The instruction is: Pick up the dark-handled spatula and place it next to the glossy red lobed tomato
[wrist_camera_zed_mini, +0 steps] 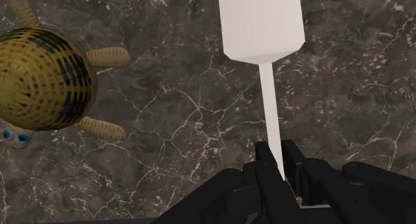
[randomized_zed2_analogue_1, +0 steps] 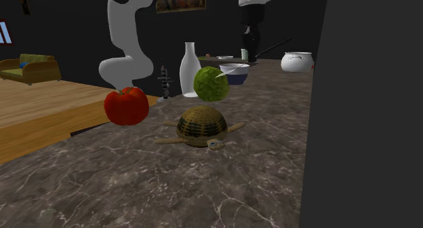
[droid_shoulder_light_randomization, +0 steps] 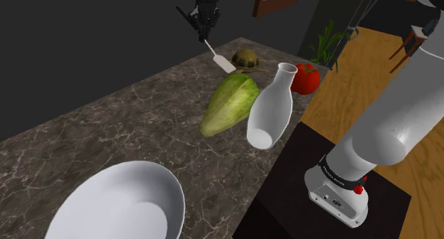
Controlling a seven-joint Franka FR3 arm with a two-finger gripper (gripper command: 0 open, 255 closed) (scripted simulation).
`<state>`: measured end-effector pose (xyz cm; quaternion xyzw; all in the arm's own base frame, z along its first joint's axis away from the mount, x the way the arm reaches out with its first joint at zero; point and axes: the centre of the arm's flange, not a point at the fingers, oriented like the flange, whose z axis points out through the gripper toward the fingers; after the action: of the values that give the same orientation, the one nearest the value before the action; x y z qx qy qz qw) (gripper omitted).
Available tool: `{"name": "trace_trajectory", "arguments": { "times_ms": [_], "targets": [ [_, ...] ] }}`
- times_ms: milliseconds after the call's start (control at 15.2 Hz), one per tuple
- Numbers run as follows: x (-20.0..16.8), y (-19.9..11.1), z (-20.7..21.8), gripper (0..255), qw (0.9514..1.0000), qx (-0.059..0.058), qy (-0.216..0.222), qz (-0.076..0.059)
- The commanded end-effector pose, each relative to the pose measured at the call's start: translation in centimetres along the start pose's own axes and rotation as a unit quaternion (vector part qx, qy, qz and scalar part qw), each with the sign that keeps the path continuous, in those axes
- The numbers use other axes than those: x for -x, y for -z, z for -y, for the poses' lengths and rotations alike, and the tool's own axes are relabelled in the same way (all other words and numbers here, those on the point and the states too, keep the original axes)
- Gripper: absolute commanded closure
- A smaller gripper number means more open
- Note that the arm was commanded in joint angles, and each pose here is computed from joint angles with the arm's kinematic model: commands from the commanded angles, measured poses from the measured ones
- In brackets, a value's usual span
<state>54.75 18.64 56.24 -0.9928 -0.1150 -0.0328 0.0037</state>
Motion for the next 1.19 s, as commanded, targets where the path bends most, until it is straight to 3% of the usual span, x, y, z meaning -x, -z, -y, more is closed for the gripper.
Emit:
{"name": "trace_trajectory", "arguments": {
  "times_ms": [0,1122],
  "targets": [
    [1.4,0.0,-2.4,255,1.0,0.0,0.0,0.0],
    [13.4,0.3,-19.4,255,1.0,0.0,0.0,0.0]
  ]
}}
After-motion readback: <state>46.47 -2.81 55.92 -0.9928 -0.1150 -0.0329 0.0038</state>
